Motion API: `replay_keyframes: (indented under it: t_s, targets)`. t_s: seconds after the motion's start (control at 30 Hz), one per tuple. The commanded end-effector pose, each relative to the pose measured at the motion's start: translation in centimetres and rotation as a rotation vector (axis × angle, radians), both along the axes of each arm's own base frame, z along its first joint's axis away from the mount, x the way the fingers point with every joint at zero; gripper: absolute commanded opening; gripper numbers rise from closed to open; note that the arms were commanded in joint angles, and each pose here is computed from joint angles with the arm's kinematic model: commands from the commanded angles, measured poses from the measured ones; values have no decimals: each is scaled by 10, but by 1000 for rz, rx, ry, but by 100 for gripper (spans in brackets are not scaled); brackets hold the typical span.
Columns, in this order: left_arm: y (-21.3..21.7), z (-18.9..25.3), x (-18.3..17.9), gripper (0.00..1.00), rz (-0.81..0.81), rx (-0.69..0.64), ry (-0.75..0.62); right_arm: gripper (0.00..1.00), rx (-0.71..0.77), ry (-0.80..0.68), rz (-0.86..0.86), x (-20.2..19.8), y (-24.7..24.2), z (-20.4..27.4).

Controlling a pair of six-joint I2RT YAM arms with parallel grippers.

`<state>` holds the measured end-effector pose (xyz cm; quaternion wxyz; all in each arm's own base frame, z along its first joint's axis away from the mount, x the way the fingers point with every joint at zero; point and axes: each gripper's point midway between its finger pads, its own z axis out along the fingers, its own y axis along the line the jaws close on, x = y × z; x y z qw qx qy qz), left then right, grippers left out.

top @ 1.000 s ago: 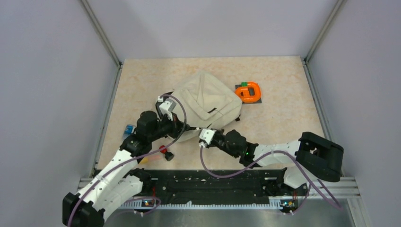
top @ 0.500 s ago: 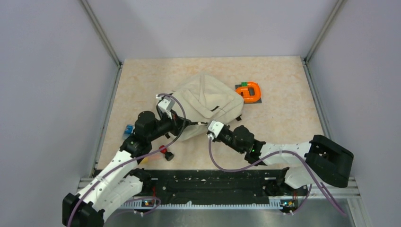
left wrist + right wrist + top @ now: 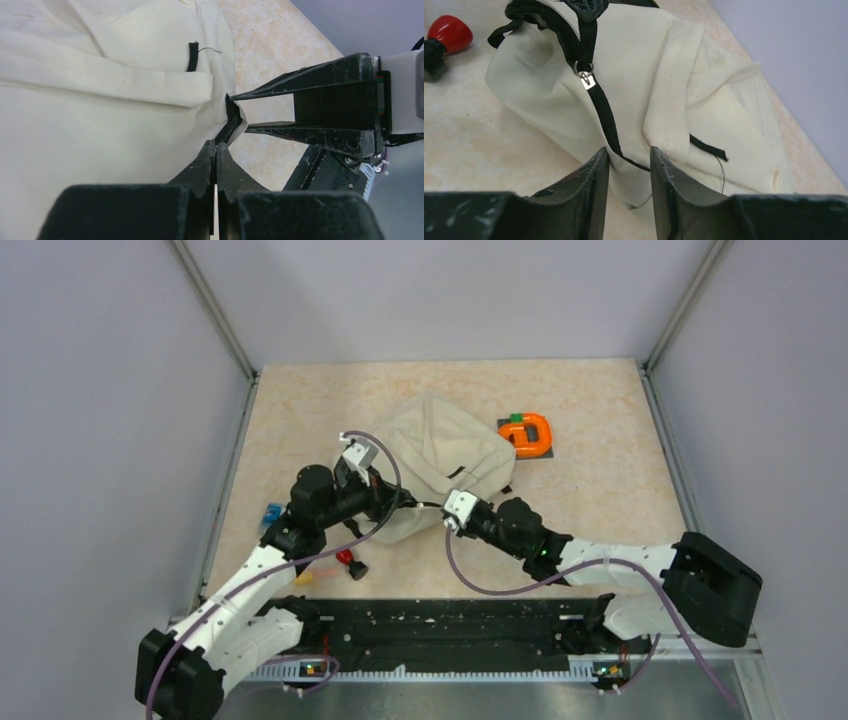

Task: Pack the student bag
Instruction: Zip the student bag at the center of the board.

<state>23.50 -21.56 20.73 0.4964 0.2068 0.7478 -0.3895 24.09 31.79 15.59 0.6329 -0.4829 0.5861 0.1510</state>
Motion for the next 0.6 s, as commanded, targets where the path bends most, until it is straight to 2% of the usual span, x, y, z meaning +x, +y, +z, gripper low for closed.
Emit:
replay_keyframes:
  t_s: [0.0, 0.1, 0.57]
  targets:
    - [-25, 51, 2, 0, -129, -91, -116, 43, -3, 18, 7, -1, -5, 15]
    - [-31, 51, -1, 0, -164, -91, -102, 52, -5, -3, 44, -8, 3, 19]
    - [-31, 45, -8, 0, -172, -105, -58, 53, 21, -88, 117, -17, 49, 36]
